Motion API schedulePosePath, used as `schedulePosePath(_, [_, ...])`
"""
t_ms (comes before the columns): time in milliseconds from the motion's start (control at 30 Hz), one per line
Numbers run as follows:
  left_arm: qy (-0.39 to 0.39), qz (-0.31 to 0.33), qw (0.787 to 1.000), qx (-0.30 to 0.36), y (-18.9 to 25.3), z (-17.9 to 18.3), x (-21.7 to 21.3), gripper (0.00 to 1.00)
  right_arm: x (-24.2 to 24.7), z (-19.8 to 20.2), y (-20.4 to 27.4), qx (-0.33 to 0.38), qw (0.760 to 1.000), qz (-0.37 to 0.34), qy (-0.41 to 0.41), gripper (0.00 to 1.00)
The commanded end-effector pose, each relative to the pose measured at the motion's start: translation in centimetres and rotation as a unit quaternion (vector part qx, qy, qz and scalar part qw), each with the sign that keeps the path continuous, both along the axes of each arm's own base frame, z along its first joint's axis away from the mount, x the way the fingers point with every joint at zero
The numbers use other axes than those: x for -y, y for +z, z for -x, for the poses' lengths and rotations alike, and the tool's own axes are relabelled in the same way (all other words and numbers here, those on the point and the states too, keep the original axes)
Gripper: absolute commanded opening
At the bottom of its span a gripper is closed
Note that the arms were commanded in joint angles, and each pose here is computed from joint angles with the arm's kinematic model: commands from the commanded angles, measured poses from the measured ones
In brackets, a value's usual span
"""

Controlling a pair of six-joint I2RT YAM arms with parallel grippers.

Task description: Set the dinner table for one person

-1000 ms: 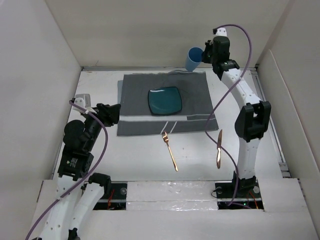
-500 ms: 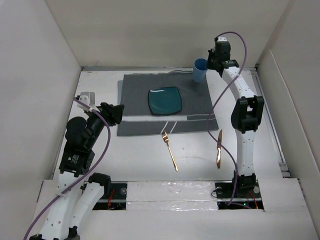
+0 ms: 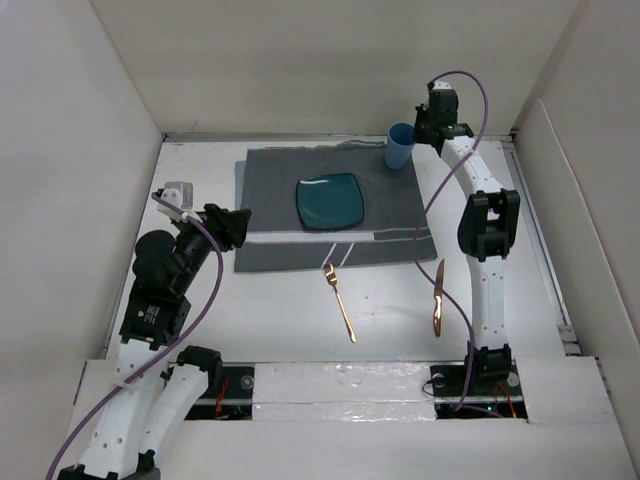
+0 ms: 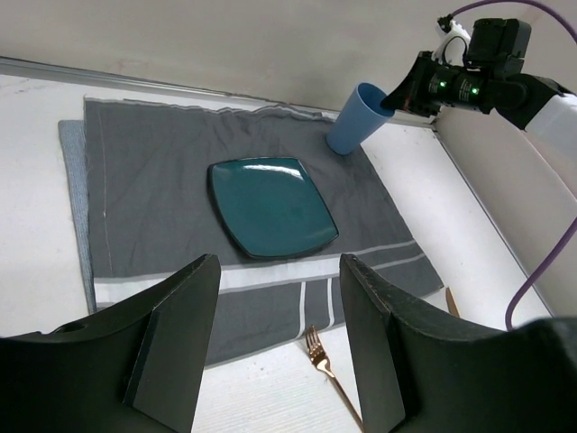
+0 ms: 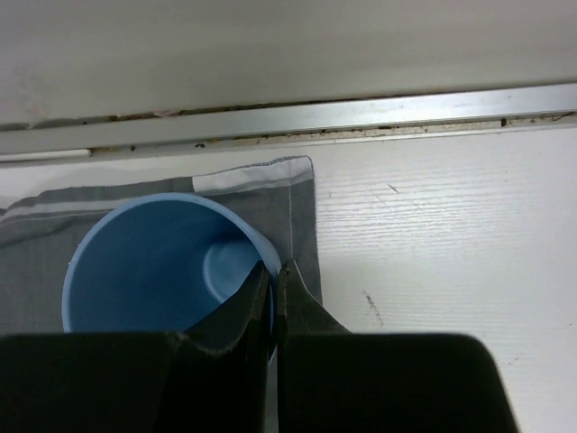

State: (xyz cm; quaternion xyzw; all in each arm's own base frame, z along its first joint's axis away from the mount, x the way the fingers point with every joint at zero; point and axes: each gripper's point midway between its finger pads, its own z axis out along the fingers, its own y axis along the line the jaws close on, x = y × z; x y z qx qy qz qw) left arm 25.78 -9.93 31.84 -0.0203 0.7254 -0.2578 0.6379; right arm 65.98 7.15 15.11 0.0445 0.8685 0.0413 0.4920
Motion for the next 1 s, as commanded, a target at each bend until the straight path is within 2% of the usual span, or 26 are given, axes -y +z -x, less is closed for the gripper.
schedulePosePath(0, [-0.010, 0.005, 0.999, 0.040, 2.7, 0.0, 0.2, 0.52, -0.1, -0.8, 2.6, 0.030, 1.000, 0.001, 0.001, 0.01])
schedulePosePath(33, [-0.011, 0.005, 0.999, 0.040, 2.7, 0.0, 0.2, 0.52, -0.1, -0.8, 2.9, 0.032, 0.999, 0.001, -0.001, 0.11])
schedulePosePath(100, [-0.009, 0.004, 0.999, 0.038, 2.6, -0.1, 0.2, 0.52, 0.3, -0.5, 3.3, 0.037, 0.999, 0.005, -0.009, 0.22])
schedulePosePath(133, [-0.008, 0.004, 0.999, 0.037, 2.6, -0.2, 0.2, 0.52, 0.2, -0.6, 3.9, 0.046, 0.999, 0.004, -0.008, 0.32])
schedulePosePath(233, [-0.012, 0.005, 0.999, 0.037, 2.6, -0.2, 0.3, 0.52, -0.6, -0.1, 6.0, 0.063, 0.998, -0.004, 0.002, 0.42])
schedulePosePath(400, [-0.015, 0.005, 0.999, 0.035, 2.5, -0.3, 0.4, 0.52, -0.9, 1.2, 11.1, 0.104, 0.994, -0.014, 0.014, 0.48])
schedulePosePath(533, [-0.011, 0.007, 0.999, 0.037, 2.7, -0.2, 0.3, 0.49, -2.0, 3.8, 15.8, 0.151, 0.988, -0.024, 0.025, 0.49])
schedulePosePath(600, [-0.016, 0.008, 0.999, 0.042, 2.9, 0.2, 0.4, 0.47, -3.0, 6.6, 18.7, 0.189, 0.981, -0.037, 0.037, 0.49])
schedulePosePath(633, [-0.016, 0.009, 0.999, 0.044, 3.0, 0.2, 0.4, 0.44, -2.9, 7.8, 19.4, 0.200, 0.978, -0.040, 0.040, 0.46])
schedulePosePath(667, [-0.015, 0.009, 0.999, 0.045, 3.1, 0.2, 0.4, 0.42, -3.7, 9.5, 16.1, 0.171, 0.983, -0.040, 0.051, 0.41])
schedulePosePath(700, [-0.016, 0.009, 0.999, 0.045, 3.0, 0.2, 0.4, 0.39, -5.0, 12.5, 19.5, 0.206, 0.975, -0.053, 0.071, 0.35])
schedulePosePath(733, [-0.018, 0.010, 0.999, 0.044, 3.0, 0.3, 0.4, 0.33, -5.9, 13.9, 20.7, 0.235, 0.966, -0.064, 0.083, 0.13])
schedulePosePath(767, [-0.020, 0.010, 0.999, 0.045, 3.0, 0.4, 0.5, 0.30, -6.8, 15.5, 20.4, 0.238, 0.964, -0.069, 0.093, 0.02])
schedulePosePath(800, [-0.027, 0.011, 0.998, 0.049, 3.2, 0.7, 0.7, 0.28, -7.5, 18.7, 18.7, 0.226, 0.965, -0.072, 0.108, 0.00])
schedulePosePath(833, [-0.026, 0.012, 0.998, 0.052, 3.3, 0.8, 0.6, 0.22, -10.5, 21.0, 18.3, 0.231, 0.959, -0.083, 0.142, 0.00])
schedulePosePath(900, [-0.022, 0.012, 0.998, 0.050, 3.3, 0.8, 0.5, 0.16, -11.9, 25.5, 14.7, 0.219, 0.961, -0.091, 0.141, 0.00])
schedulePosePath(933, [-0.022, 0.013, 0.998, 0.050, 3.2, 0.8, 0.5, 0.11, -15.1, 28.5, 13.4, 0.214, 0.956, -0.101, 0.175, 0.00])
schedulePosePath(967, [-0.023, 0.014, 0.998, 0.051, 3.3, 0.9, 0.5, 0.08, -16.3, 30.3, 12.2, 0.208, 0.954, -0.109, 0.186, 0.00])
